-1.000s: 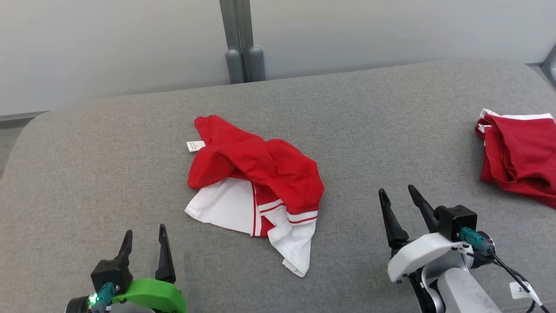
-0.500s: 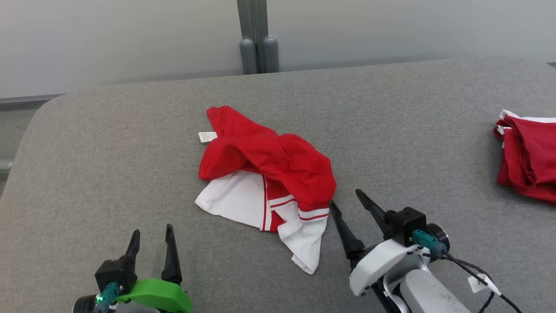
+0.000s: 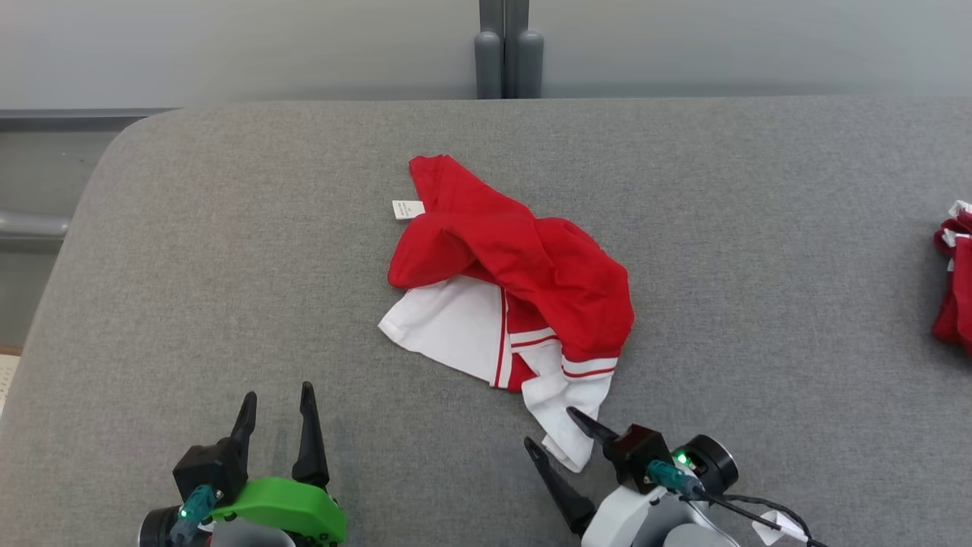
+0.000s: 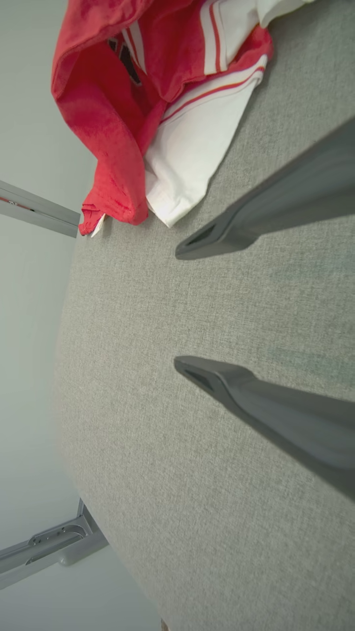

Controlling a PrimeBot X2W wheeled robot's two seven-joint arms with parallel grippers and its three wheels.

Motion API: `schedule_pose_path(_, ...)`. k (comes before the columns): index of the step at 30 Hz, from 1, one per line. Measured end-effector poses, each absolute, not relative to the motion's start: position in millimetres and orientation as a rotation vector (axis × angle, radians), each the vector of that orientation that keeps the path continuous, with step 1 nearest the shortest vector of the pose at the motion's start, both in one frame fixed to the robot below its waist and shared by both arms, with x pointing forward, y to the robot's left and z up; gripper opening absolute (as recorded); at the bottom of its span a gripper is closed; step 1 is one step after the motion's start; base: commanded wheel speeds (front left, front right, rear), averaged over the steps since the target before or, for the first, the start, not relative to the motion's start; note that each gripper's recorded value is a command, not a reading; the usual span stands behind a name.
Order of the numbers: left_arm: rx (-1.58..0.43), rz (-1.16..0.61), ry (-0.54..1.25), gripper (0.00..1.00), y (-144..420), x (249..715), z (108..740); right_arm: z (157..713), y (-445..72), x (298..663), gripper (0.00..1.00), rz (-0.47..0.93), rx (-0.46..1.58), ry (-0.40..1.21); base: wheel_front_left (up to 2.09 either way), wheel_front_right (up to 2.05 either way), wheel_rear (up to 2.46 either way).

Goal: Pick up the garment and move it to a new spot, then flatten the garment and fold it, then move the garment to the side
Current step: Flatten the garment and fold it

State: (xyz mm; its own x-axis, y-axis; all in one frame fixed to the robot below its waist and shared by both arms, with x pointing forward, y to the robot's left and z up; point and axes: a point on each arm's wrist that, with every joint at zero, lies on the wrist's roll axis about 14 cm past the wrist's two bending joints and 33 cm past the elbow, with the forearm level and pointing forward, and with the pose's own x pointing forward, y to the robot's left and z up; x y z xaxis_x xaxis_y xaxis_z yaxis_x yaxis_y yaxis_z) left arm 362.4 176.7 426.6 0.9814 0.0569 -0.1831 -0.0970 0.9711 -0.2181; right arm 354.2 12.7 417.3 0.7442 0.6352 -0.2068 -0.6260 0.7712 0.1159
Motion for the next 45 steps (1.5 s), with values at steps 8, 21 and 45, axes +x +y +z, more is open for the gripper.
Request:
schedule_pose_path(8,-0.239,0.090,0.186,1.00,179,368,423,389,10,359,0.00,0.712,-0.038,0.320,0.00,0.00,0.00)
schedule_pose_path(21,-0.267,0.047,0.157,1.00,166,369,434,518,17,416,0.00,0.678,0.085,-0.065,0.00,0.00,0.00)
schedule_pose_path(45,-0.304,0.103,0.183,1.00,177,354,427,737,11,530,0.00,0.620,0.004,-0.553,0.00,0.00,0.00)
